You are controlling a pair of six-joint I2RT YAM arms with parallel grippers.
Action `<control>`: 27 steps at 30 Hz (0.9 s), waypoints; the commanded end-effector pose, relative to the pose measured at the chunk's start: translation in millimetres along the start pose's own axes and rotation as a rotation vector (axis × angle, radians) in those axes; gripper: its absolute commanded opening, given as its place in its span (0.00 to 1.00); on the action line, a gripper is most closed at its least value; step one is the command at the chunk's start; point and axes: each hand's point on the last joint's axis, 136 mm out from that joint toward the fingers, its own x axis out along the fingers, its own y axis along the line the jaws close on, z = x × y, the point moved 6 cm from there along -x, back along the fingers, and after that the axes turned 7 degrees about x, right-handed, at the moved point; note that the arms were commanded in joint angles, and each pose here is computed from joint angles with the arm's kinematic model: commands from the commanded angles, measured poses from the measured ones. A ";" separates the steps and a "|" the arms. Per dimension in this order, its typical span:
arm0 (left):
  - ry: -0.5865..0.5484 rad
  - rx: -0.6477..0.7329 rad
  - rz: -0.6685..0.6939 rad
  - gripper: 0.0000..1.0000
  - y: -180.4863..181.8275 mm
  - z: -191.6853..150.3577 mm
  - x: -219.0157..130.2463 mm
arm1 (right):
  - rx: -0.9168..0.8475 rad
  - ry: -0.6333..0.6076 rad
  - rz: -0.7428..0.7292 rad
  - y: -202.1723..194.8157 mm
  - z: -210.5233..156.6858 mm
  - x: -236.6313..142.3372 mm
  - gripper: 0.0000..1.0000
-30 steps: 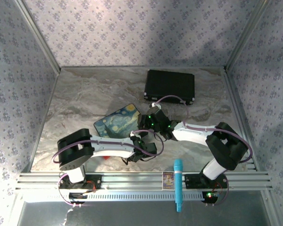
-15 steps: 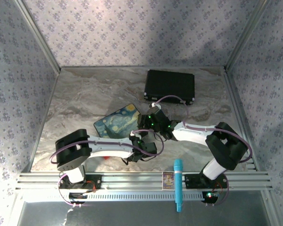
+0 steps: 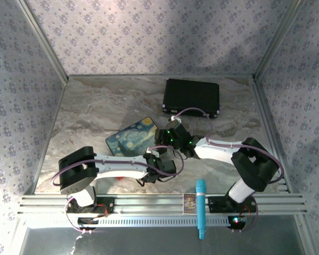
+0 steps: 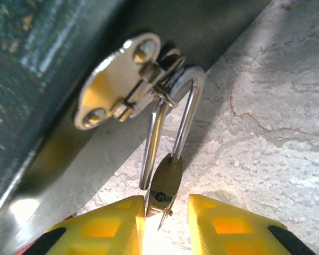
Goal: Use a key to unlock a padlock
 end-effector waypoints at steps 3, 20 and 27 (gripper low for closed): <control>0.027 -0.013 -0.034 0.25 -4.5 -11.3 -2.9 | -0.045 0.203 -0.235 -59.3 -50.2 6.8 0.62; -0.350 -0.121 -0.221 1.00 44.2 27.7 -91.0 | -0.107 0.045 -0.203 -41.1 -10.8 -46.7 0.94; -0.399 -0.216 -0.257 1.00 99.8 23.2 -92.8 | -0.114 0.008 -0.149 -37.6 -1.7 -86.6 0.98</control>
